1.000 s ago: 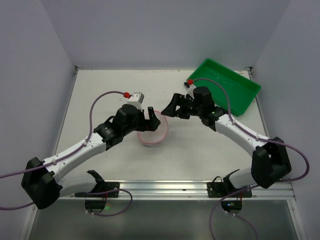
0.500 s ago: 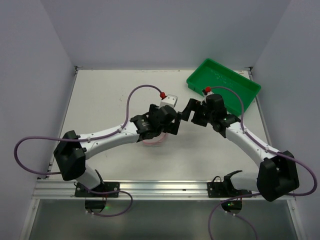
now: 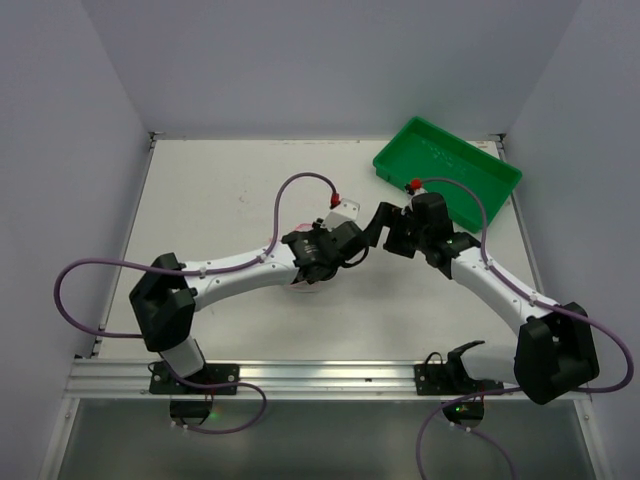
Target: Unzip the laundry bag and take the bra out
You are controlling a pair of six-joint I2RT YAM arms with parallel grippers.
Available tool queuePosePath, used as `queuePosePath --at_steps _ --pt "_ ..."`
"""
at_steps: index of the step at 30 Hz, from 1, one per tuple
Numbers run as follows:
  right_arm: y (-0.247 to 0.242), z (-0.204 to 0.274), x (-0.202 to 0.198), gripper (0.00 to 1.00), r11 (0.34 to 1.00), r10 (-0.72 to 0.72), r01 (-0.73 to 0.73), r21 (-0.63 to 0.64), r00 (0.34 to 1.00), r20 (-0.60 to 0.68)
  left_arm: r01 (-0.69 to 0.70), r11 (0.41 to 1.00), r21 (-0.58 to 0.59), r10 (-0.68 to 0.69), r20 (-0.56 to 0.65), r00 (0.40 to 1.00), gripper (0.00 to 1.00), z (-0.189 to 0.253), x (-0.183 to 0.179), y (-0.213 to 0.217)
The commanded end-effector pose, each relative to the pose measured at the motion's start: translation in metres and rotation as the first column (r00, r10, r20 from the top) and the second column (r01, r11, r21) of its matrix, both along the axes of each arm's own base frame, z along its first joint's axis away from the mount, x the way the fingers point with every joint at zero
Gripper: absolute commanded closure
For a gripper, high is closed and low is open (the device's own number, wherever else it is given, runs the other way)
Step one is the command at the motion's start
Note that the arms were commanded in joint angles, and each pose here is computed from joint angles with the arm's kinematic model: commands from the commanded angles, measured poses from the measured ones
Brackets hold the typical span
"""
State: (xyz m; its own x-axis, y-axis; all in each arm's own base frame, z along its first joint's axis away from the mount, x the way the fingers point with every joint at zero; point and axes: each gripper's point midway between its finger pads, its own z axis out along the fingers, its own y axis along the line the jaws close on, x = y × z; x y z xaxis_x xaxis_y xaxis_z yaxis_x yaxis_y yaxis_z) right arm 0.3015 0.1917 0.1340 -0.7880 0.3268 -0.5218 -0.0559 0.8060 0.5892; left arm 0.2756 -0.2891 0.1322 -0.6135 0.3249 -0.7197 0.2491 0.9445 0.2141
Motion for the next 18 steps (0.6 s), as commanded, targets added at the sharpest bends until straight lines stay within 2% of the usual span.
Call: queuePosePath --at_steps 1,3,6,14,18 --pt "0.004 0.016 0.002 0.13 0.999 0.02 -0.022 0.036 0.998 0.06 -0.038 0.998 -0.045 0.042 0.084 0.996 0.68 0.036 0.008 0.002" --pt "0.006 0.017 0.001 0.13 0.998 0.04 -0.044 0.044 0.997 0.068 -0.032 0.998 -0.059 0.038 0.091 0.995 0.8 0.043 0.008 0.002" --pt "0.01 0.024 0.0 0.13 0.995 0.074 -0.08 0.052 0.992 0.1 -0.024 0.995 -0.099 0.034 0.104 0.994 0.87 0.058 0.008 0.0" --pt "0.028 0.045 -0.008 0.14 0.976 0.161 -0.183 0.118 0.972 0.171 0.015 0.98 -0.199 0.011 0.129 0.992 0.89 0.091 0.006 -0.006" --pt "0.045 0.051 -0.015 0.14 0.963 0.204 -0.231 0.14 0.962 0.183 -0.006 0.968 -0.25 0.041 0.136 0.99 0.9 0.108 0.014 0.003"
